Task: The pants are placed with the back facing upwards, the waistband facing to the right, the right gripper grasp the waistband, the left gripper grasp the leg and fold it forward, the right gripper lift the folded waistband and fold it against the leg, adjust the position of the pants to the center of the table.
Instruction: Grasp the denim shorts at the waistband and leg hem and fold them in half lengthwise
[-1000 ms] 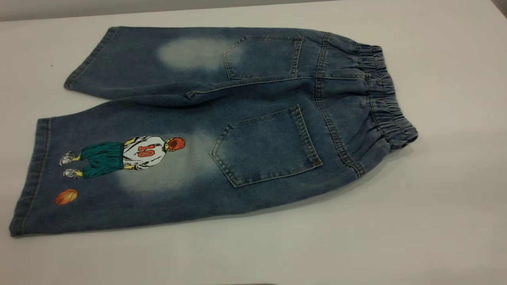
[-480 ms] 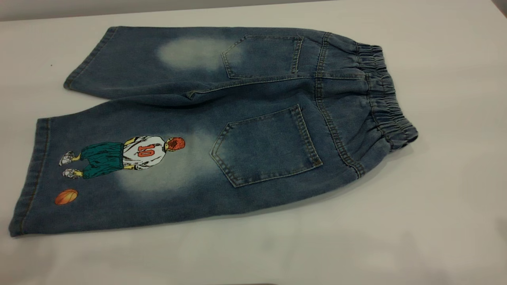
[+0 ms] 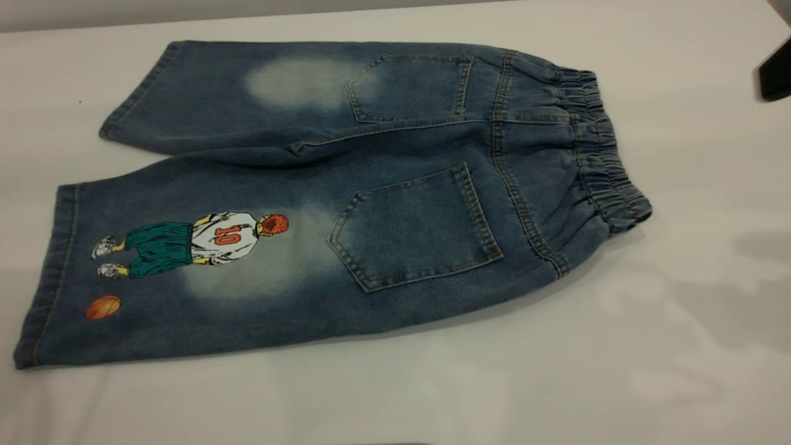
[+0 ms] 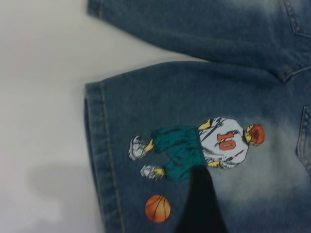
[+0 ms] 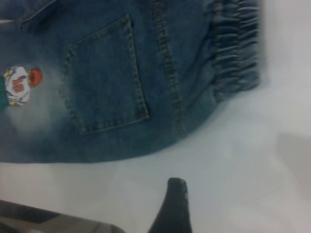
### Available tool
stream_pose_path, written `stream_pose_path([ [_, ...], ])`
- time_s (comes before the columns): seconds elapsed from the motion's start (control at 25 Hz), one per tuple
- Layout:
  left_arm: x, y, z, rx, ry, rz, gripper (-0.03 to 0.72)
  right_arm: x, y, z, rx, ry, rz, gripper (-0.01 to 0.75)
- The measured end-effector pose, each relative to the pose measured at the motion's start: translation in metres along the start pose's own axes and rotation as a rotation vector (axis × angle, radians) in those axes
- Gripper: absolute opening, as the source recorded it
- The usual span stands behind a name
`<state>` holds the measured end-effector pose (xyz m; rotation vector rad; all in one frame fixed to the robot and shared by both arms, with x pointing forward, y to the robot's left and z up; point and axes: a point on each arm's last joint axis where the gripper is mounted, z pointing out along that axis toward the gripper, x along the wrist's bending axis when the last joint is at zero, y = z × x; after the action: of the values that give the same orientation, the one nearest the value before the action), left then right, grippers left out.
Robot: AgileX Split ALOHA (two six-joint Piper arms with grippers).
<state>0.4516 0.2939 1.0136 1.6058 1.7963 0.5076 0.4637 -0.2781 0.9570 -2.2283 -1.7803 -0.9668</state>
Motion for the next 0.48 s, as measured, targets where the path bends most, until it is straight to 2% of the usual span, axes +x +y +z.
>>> stream_pose_path([
  [0.2,0.0,0.002,0.004,-0.018,-0.01,0.026,0.496,-0.016,0.008,0.036,0.03,0.047,0.015,0.586],
  [0.48,0.0,0.003,0.004,-0.025,-0.011,0.038,0.496,-0.041,0.007,0.079,0.061,0.065,0.082,0.586],
])
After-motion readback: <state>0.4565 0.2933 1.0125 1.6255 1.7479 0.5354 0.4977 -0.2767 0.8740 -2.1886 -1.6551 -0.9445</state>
